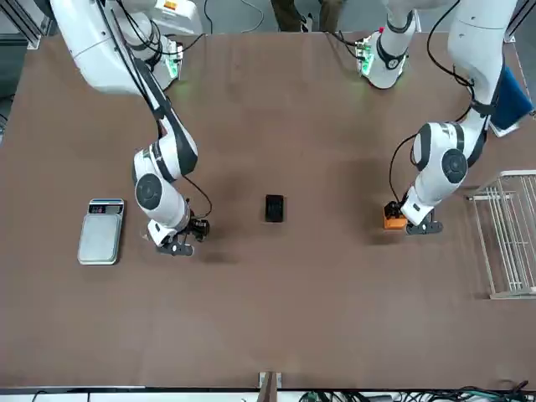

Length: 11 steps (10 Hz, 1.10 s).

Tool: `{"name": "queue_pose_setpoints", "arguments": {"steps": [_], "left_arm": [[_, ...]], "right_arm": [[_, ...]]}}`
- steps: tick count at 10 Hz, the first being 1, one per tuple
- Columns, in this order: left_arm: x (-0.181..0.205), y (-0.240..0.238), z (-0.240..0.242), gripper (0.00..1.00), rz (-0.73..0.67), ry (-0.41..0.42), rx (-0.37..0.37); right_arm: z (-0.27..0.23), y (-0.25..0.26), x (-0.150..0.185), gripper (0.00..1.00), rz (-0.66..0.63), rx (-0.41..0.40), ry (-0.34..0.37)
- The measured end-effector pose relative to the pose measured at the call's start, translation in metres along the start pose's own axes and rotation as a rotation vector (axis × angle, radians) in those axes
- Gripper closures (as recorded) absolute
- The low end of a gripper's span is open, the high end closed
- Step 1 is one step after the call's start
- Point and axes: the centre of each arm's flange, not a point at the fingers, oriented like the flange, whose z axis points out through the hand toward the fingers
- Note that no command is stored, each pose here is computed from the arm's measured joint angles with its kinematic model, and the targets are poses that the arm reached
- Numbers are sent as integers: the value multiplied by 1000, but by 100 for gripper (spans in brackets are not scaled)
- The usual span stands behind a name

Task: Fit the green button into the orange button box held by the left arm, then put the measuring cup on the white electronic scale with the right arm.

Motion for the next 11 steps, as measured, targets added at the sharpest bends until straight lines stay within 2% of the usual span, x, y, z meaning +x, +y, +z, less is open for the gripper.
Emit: {"name": "queue_pose_setpoints", "arguments": {"steps": [3,7,11], "left_arm": [[0,3,0,2,2,1,-1],[-1,3,5,2,3,-8,-2],[-3,5,11,2,6,-18,-2]], "right_arm": [[2,1,-1,36,-4,-4,4],[2,1,-1,52,-4,-4,5],[3,2,-1,59,-4,-5,4]]}}
